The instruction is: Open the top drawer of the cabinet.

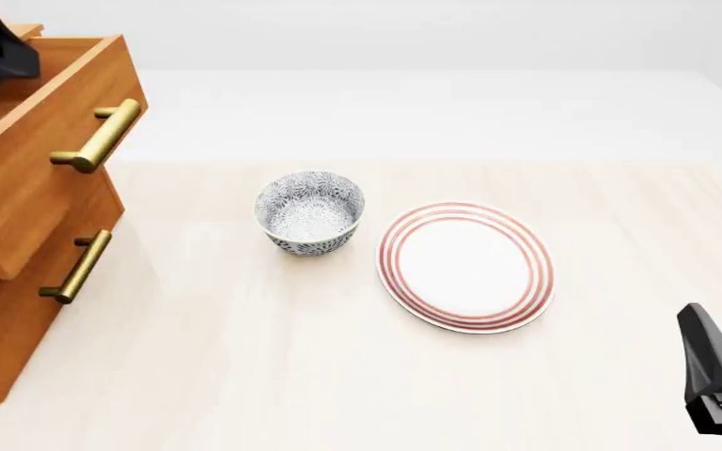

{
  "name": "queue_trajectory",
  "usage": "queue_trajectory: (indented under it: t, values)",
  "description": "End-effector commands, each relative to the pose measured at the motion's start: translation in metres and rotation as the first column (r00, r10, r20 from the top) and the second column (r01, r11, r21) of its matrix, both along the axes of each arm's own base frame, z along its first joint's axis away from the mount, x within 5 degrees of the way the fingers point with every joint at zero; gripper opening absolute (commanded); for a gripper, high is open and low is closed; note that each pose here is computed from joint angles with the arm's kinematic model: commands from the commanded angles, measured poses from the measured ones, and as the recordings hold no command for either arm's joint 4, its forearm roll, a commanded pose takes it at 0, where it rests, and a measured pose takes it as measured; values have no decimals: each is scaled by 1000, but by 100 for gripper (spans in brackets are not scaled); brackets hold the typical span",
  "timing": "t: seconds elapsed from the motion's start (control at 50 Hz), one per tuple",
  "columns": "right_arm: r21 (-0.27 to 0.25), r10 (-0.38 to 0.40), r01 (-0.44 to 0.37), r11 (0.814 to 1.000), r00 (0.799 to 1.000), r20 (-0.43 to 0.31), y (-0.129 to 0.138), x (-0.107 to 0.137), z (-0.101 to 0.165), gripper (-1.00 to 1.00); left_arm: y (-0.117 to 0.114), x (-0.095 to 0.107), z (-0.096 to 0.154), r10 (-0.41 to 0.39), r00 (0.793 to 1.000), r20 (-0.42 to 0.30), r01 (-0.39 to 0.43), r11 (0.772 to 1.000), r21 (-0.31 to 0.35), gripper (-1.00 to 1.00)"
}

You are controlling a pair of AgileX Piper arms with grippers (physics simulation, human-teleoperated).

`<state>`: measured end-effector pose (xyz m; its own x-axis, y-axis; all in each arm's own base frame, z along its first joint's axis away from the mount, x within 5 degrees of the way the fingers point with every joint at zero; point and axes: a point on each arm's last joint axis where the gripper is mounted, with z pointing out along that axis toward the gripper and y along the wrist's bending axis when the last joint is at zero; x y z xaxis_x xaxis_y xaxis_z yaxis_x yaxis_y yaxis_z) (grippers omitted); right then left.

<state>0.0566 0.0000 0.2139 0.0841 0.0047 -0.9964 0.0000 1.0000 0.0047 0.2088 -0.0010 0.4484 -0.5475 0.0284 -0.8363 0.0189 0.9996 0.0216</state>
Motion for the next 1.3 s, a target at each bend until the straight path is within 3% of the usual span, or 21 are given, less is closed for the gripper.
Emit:
queue_trajectory:
  t: [0.02, 0.56, 1.02, 1.04, 1.3]
  values:
    - [0, 0, 0, 1000, 1000, 0, 0, 0, 0, 100, 0, -4, 9, 4, 1000, -10, -4, 1000, -8, 100]
    - [0, 0, 0, 1000, 1000, 0, 0, 0, 0, 100, 1, 2, -18, 34, 999, -35, -35, 999, -42, 100]
    - [0, 0, 0, 1000, 1000, 0, 0, 0, 0, 100, 1, 2, -18, 34, 999, -35, -35, 999, -42, 100]
    - [0, 0, 0, 1000, 1000, 0, 0, 0, 0, 100, 4, 6, -31, 46, 998, -48, -48, 998, -39, 100]
    - [0, 0, 0, 1000, 1000, 0, 0, 0, 0, 100, 5, 13, -41, 53, 997, -60, -55, 998, -43, 100]
